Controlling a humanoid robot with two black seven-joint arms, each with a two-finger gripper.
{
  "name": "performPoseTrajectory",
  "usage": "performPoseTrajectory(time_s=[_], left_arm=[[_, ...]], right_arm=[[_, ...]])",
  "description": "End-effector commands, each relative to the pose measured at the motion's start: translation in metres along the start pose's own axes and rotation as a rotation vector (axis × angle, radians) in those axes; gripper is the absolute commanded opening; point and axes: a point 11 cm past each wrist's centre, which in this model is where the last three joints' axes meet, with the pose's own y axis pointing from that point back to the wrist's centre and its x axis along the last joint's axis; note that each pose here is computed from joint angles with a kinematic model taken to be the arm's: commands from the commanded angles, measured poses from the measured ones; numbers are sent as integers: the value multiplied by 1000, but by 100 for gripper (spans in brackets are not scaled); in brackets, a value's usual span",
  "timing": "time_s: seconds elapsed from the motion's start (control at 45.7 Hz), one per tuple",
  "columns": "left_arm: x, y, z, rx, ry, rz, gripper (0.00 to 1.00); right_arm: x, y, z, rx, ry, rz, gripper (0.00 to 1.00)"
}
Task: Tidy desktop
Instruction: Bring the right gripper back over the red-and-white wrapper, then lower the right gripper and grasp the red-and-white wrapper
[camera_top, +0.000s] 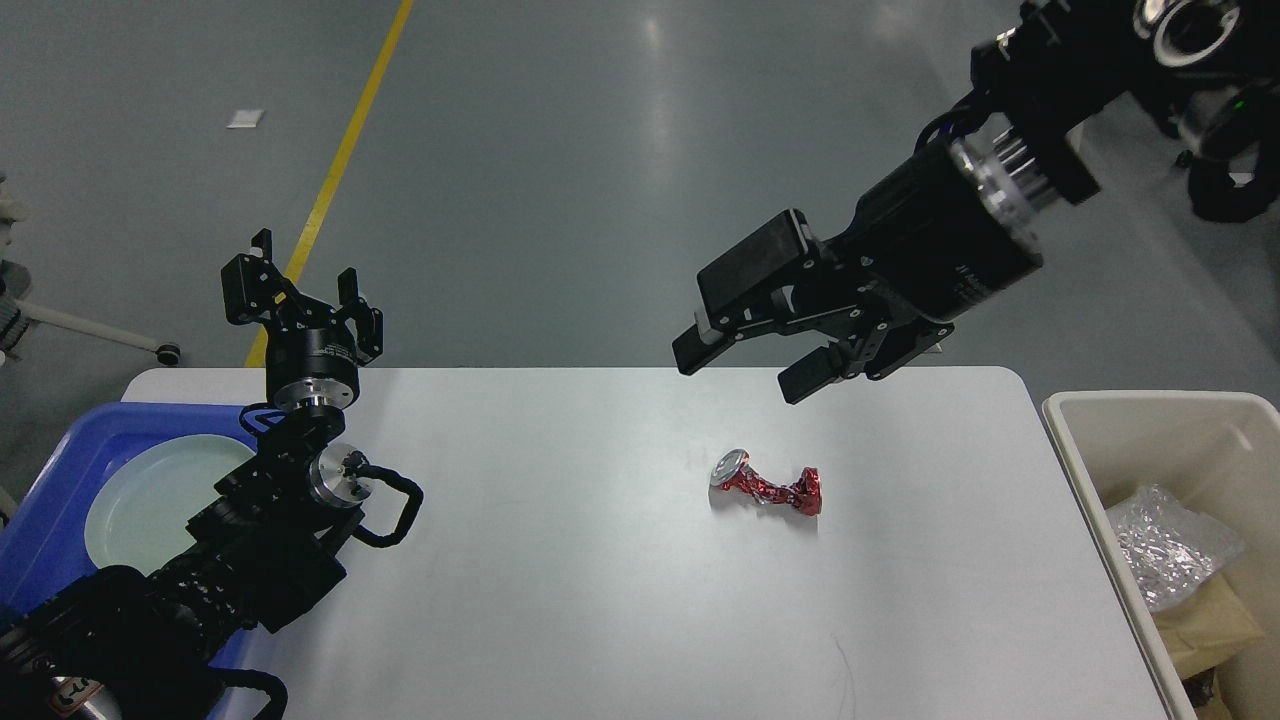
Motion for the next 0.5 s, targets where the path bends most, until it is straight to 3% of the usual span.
performPoseTrajectory(time_s=[0.0,0.241,0.482], left_arm=[[0,0,0,0,0,0,100],[0,0,0,-1,-1,0,100],[0,0,0,0,0,0,100]], right_arm=[[10,-49,53,-122,32,89,100],[7,-133,147,-308,48,246,100],[-5,-185,190,-363,53,292,99]])
